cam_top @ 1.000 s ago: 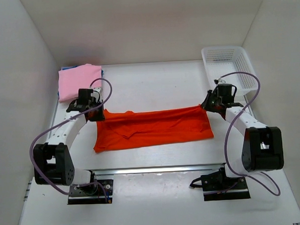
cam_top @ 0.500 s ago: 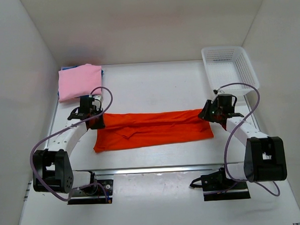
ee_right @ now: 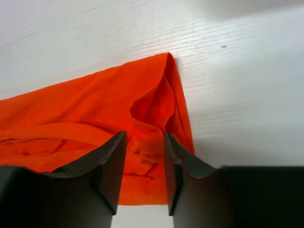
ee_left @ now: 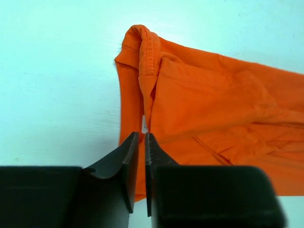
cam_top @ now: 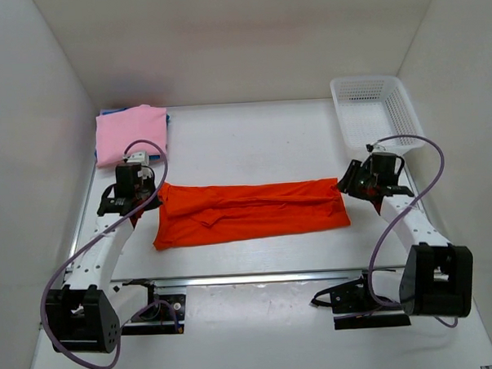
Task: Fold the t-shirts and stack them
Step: Fold the other side of the tshirt into a rectangle, then rotate the tshirt 90 degrees
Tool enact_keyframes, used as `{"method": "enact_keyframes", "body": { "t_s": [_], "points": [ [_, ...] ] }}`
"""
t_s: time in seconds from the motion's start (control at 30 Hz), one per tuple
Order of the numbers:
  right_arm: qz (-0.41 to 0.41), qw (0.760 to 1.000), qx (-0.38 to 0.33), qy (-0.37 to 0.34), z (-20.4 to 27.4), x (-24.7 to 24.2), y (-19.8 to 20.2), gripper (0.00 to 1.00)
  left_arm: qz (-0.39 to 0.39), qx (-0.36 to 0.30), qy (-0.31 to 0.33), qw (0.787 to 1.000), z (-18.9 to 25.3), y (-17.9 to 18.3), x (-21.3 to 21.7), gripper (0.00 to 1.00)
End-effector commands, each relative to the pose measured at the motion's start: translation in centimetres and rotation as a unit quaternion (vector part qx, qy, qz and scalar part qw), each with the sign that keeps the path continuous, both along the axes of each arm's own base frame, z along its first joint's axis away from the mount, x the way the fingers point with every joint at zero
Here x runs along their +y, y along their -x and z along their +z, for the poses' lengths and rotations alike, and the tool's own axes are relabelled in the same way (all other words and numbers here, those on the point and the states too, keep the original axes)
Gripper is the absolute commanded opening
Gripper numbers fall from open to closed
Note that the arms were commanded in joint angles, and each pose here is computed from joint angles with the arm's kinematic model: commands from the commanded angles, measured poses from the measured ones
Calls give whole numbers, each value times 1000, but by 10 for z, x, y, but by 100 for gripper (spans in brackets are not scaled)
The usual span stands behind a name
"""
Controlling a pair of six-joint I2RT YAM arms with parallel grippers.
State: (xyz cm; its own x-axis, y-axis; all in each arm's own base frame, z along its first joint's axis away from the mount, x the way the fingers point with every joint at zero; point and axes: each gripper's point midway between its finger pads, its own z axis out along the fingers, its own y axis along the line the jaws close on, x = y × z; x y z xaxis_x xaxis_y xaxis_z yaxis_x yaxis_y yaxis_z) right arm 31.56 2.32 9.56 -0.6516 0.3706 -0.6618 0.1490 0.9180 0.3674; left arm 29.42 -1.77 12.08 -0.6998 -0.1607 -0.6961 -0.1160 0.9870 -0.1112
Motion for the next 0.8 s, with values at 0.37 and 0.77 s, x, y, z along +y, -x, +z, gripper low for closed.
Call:
{"method": "enact_keyframes", "body": {
  "t_s": [0.37, 0.77],
  "points": [
    [160, 987, 28, -21, -19, 63, -58, 5, -36, -39, 119, 991, -9, -45, -73, 12],
    [86, 979, 174, 63, -63, 25, -29, 0, -60, 148, 58, 985, -112, -10, -107, 9]
  ]
}}
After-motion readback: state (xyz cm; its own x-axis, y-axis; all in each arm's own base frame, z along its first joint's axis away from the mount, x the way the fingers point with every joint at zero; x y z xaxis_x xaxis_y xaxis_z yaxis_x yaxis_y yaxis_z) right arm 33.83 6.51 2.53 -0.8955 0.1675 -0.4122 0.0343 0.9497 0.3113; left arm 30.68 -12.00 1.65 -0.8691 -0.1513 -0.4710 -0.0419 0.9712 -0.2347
